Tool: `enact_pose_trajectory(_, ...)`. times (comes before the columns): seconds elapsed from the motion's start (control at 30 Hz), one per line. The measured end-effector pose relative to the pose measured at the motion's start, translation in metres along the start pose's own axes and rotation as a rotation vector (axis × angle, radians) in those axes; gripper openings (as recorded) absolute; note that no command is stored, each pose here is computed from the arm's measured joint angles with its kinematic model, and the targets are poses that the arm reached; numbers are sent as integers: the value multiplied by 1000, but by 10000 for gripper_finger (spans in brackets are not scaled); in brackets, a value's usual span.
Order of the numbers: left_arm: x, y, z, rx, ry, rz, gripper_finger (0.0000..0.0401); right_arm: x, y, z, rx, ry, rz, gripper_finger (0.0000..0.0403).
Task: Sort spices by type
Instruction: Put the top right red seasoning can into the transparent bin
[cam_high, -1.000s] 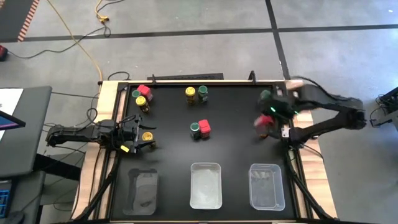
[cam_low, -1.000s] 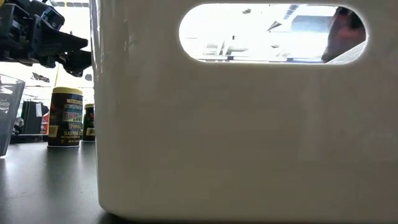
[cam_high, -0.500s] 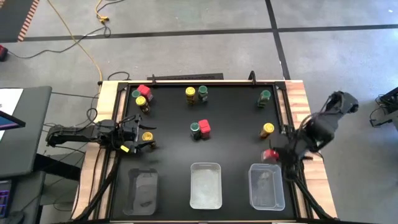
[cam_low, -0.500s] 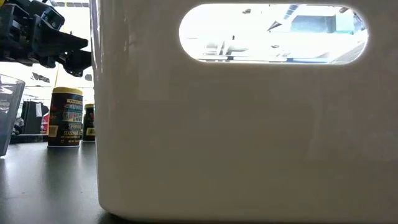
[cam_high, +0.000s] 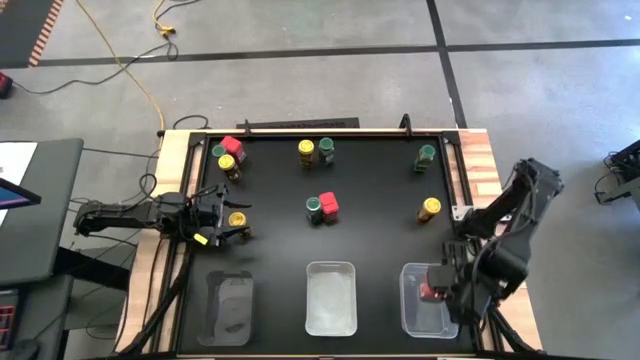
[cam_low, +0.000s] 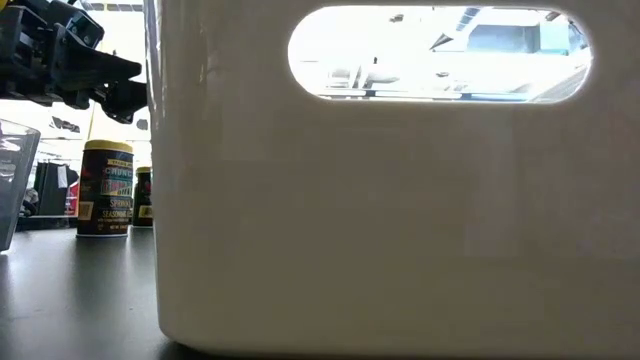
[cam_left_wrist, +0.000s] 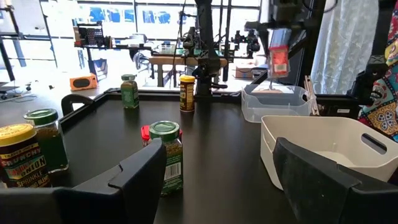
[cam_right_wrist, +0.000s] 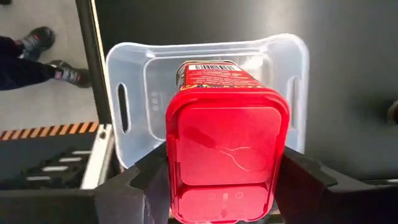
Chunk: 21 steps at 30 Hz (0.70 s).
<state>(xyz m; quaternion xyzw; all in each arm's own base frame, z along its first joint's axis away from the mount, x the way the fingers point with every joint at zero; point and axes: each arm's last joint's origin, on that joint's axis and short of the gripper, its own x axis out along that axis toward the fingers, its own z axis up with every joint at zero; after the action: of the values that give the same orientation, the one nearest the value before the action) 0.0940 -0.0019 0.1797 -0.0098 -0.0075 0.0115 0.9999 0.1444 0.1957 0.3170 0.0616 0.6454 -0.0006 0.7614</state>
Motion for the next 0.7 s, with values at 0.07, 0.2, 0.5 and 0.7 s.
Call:
enact_pose_trajectory(0.07,0,0,0,0,0,0,281,10,11,1,16,5,-4,241)
enact_pose_trajectory(0.2,0,0,0,0,0,0,281,30,31,4,23,21,0,241)
enact_pose_trajectory(0.5,0,0,0,0,0,0,281,71,51,7,35,166,-60,241)
enact_pose_trajectory(0.7,0,0,0,0,0,0,281,86,57,6,27,189,-101,241)
